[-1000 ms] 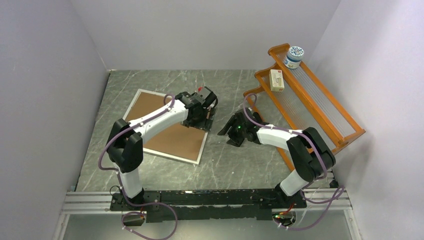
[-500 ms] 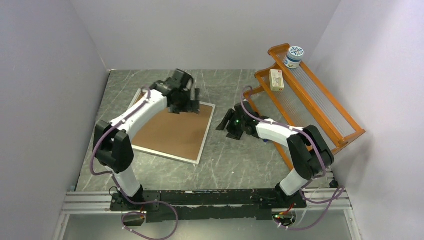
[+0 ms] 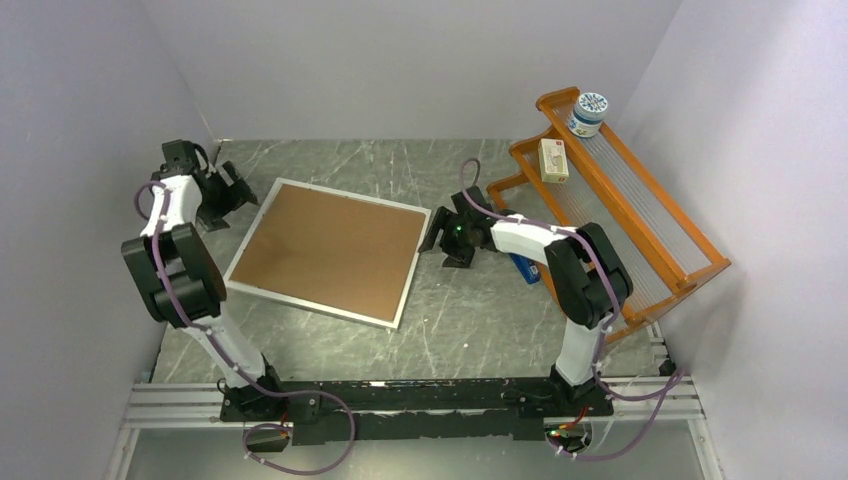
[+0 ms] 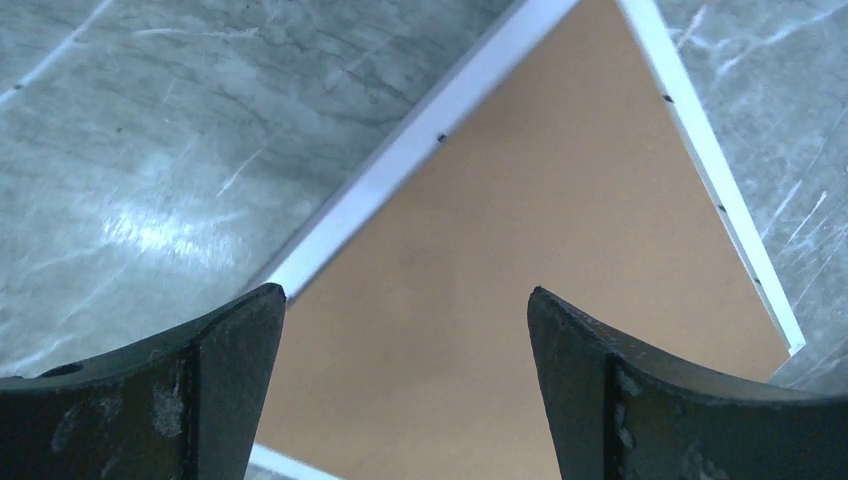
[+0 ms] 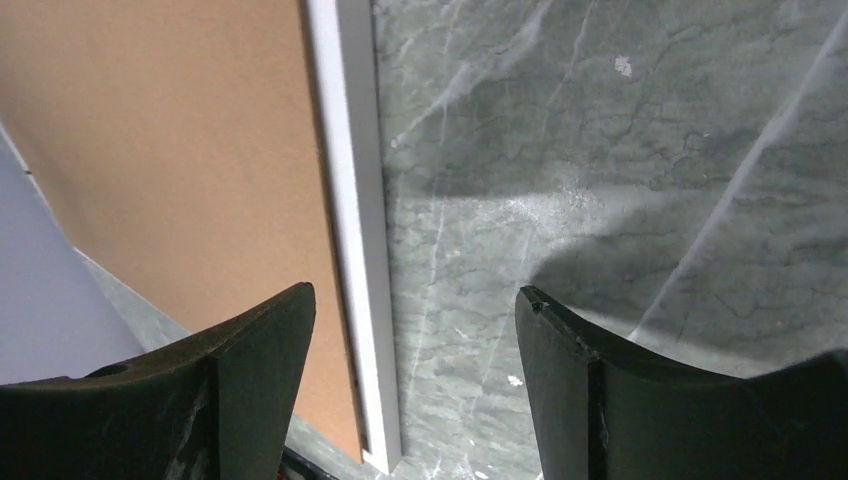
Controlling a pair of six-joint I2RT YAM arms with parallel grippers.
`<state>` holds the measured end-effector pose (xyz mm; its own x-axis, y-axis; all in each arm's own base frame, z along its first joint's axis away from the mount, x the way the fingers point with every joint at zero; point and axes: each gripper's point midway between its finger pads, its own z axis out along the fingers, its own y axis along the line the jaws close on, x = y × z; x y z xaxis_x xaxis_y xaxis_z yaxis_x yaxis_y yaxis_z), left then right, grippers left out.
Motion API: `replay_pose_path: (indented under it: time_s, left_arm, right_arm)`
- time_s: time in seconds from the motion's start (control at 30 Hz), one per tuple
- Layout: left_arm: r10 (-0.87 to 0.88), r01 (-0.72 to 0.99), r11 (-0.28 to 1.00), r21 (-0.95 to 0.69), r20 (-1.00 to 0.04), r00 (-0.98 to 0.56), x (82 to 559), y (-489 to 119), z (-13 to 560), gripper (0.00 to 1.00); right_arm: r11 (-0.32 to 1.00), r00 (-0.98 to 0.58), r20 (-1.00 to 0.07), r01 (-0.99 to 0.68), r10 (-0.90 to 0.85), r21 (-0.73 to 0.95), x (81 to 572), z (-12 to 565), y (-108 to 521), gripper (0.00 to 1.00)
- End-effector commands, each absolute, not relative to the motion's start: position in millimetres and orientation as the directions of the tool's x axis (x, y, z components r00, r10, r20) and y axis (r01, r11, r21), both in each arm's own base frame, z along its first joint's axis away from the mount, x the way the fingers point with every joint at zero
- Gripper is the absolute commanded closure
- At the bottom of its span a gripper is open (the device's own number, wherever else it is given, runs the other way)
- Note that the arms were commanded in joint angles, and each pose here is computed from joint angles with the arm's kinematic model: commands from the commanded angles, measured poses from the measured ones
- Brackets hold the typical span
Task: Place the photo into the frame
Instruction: Adjust the photo frame at the center of the board.
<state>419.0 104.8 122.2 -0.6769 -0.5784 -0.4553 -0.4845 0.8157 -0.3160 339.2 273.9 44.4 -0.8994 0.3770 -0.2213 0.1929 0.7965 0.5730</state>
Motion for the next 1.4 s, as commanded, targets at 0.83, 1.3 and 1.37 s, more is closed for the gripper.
replay_pose_path:
  time_s: [0.83, 1.3, 1.37]
  left_arm:
    - [-0.617, -0.389, 0.596, -0.702, -0.091, -0.782, 403, 34, 68, 0.24]
    - [-0.626, -0.445, 0.651, -0.615, -0.103, -0.773, 390, 44, 54, 0.23]
    - [-0.631, -0.452, 0.650, -0.611, -0.102, -0.769, 390, 45, 54, 0.23]
  right_arm:
    - [0.770, -0.870, -0.371, 0.015, 0.324, 0.638, 475, 65, 268, 0.29]
    - [0.861, -0.904, -0.271, 0.172, 0.331, 0.478, 411, 81, 211, 0.26]
    - [0.836, -0.917, -0.238, 0.156, 0.321, 0.527, 393, 89, 217, 0.31]
